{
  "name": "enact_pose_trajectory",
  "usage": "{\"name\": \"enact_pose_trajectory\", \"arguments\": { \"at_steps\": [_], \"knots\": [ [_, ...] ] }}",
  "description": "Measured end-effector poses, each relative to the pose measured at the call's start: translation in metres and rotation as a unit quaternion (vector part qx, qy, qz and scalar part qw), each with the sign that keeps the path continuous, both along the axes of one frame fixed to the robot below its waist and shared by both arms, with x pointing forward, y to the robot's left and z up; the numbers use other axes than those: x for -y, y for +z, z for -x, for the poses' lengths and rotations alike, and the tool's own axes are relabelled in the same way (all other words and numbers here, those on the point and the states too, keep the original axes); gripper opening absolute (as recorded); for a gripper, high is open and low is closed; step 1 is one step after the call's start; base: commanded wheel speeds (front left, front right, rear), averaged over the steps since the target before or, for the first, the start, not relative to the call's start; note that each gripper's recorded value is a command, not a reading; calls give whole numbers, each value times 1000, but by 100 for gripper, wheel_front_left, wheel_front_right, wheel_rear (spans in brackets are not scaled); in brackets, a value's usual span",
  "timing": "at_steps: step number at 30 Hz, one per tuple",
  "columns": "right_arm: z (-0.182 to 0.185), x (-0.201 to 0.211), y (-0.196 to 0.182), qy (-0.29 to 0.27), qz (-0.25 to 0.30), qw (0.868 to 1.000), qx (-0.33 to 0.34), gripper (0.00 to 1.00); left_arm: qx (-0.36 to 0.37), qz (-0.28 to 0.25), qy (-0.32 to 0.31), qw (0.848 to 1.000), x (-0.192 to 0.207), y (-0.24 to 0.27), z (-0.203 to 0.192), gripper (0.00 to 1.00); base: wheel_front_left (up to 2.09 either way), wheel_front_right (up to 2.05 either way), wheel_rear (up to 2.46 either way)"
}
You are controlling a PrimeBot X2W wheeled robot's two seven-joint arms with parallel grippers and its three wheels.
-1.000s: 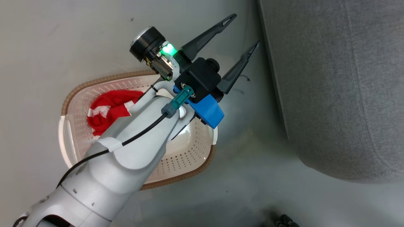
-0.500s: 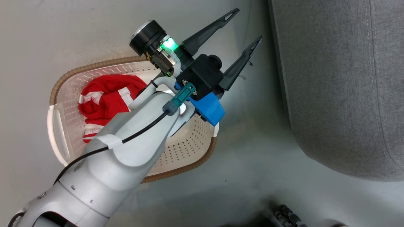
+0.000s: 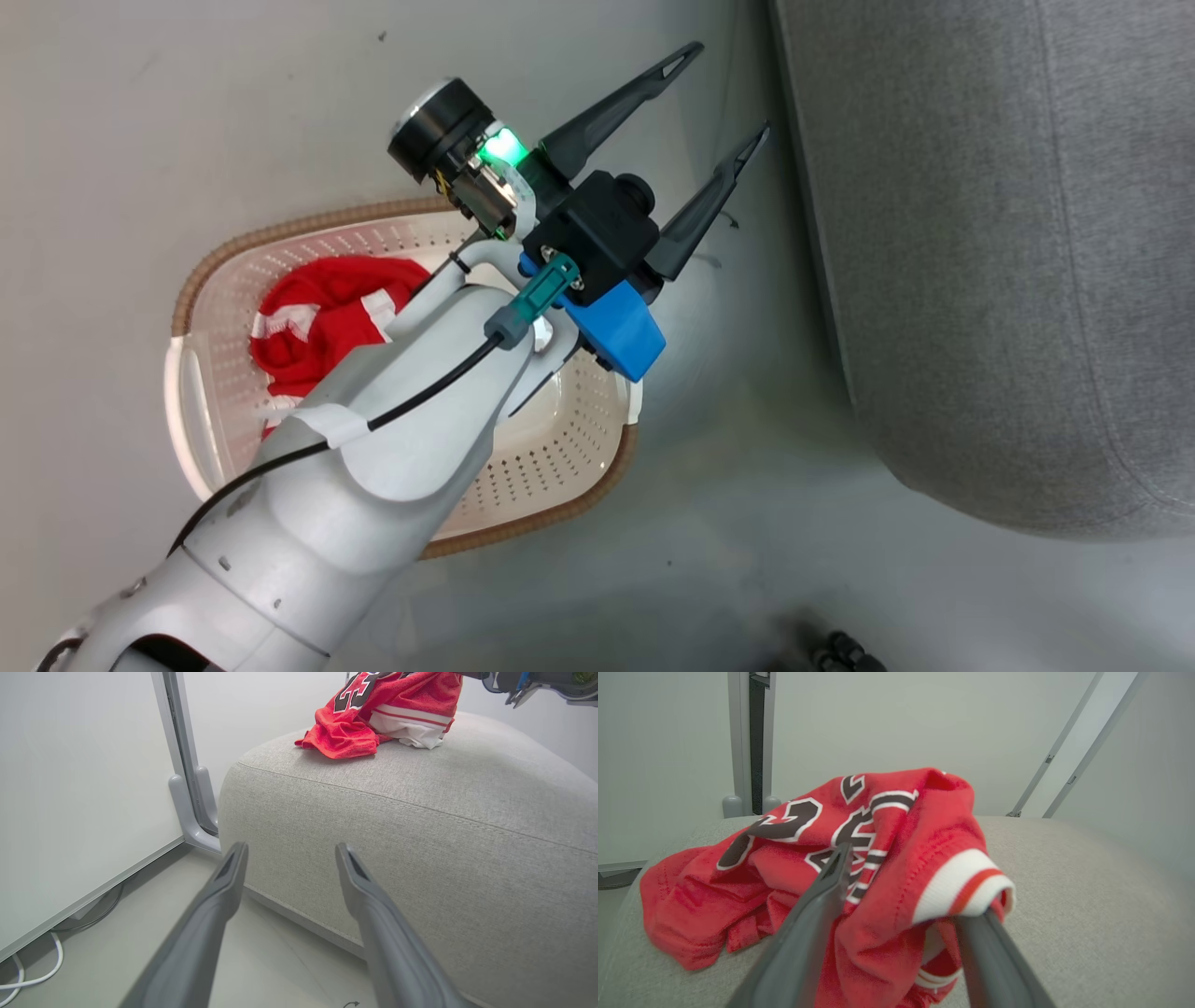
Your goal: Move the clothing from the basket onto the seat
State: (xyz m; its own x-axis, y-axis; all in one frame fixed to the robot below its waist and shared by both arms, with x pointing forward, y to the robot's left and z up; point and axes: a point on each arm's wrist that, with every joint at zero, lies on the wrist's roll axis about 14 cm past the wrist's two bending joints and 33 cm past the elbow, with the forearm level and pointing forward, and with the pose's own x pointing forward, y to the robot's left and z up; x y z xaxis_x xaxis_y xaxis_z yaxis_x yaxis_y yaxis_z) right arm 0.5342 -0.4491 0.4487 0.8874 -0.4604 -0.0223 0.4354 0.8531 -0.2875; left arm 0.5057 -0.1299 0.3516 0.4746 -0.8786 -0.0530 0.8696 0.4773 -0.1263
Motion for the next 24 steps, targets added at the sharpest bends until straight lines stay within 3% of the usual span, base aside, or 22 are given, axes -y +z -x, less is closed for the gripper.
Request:
{"name": "enact_pose_trajectory", "arguments": {
  "at_steps": [13, 24],
  "knots": [
    [66, -34, 18, 15, -36, 999, 25, 100, 33, 19, 50, 998, -17, 71, 9, 100, 0, 0, 0],
    [64, -137, 58, 135, -77, 983, 100, 100, 41, 20, 187, 981, -94, 112, 10, 100, 0, 0, 0]
  ]
}}
